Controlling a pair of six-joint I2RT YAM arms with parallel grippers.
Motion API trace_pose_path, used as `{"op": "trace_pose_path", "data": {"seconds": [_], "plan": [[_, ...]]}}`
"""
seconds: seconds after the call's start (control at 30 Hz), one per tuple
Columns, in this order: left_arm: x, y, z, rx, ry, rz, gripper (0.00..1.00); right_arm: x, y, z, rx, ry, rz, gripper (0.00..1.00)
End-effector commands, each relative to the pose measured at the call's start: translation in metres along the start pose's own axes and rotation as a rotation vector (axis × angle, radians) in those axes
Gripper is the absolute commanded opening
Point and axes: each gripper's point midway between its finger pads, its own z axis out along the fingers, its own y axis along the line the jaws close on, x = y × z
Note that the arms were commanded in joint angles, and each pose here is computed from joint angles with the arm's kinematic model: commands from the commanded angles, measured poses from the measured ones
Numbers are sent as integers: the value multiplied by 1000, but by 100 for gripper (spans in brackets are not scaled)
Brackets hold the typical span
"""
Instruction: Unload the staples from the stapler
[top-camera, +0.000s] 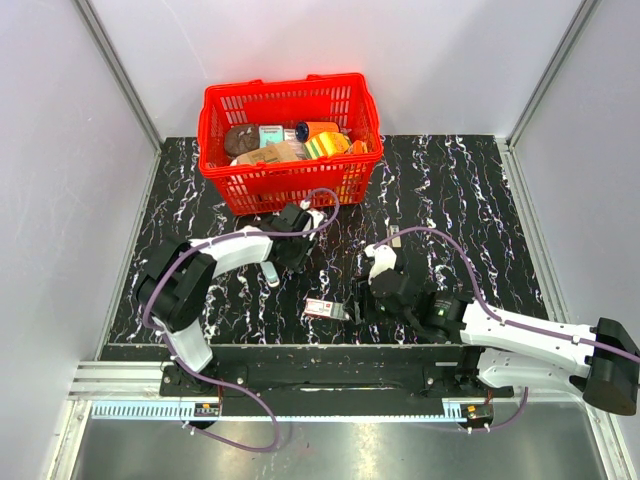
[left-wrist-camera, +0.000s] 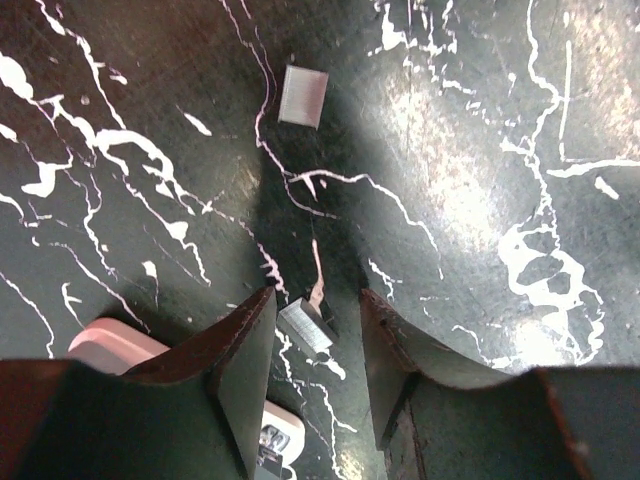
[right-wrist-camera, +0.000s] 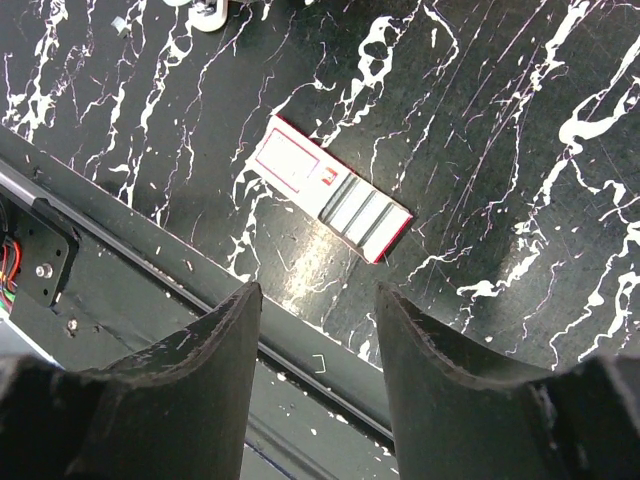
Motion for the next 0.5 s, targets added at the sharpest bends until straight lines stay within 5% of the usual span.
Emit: {"op": "trace_pose_path", "data": {"seconds": [0.0, 0.47], "plan": [[1, 7, -17, -61, 5, 25, 45, -8, -5, -2, 25, -36, -22, 55], [4, 4, -16, -64, 29, 5, 50, -2, -10, -4, 34, -22, -40, 54]]}}
